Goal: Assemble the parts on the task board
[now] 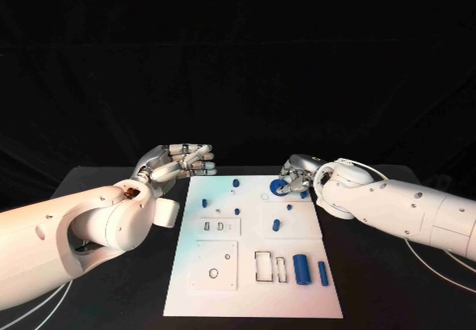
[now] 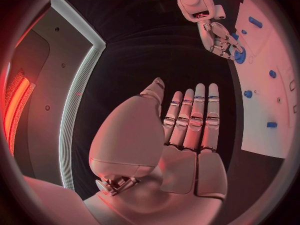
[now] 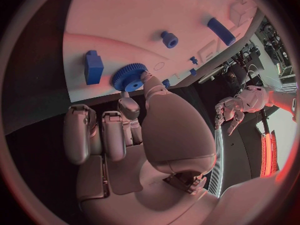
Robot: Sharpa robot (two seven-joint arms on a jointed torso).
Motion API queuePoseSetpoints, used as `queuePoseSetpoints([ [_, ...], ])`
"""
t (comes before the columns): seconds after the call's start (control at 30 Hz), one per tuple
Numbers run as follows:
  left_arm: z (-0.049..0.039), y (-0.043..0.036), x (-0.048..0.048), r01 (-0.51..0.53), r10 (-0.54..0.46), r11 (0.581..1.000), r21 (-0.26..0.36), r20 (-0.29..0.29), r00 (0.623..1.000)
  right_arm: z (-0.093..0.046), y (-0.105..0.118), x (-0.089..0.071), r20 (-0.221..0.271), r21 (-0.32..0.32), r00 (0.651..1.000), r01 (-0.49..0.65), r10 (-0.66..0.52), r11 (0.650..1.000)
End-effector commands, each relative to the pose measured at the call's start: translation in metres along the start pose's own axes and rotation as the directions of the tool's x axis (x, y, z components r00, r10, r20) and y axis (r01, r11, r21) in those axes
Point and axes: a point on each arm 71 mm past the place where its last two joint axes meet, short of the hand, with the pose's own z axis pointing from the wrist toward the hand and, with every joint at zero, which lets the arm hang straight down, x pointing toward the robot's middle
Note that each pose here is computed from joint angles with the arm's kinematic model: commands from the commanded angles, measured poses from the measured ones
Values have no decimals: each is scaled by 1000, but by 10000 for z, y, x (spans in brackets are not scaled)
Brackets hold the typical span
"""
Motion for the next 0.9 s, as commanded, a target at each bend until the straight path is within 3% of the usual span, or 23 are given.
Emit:
queuePoseSetpoints([
  [0.03, 5, -13, 22, 2, -2, 1000, 9, -17, 1000, -7, 4, 58, -21, -6, 1000, 21, -21, 1000],
  [0.17, 5, -12, 21, 2, -2, 1000, 8, -16, 1000, -15, 23, 36, 20, -23, 998, 54, -53, 998],
  [0.5, 5, -11, 13, 1, -1, 1000, 6, -13, 1000, -81, 171, -86, 223, -139, 975, 51, -19, 989],
  [0.67, 6, -10, 12, 1, -1, 1000, 6, -13, 1000, -127, 365, -83, 247, -205, 969, 50, 2, 978],
  [0.9, 11, -7, 13, 0, 0, 1000, 5, -11, 1000, -109, 728, -15, 228, -287, 974, 47, 21, 957],
])
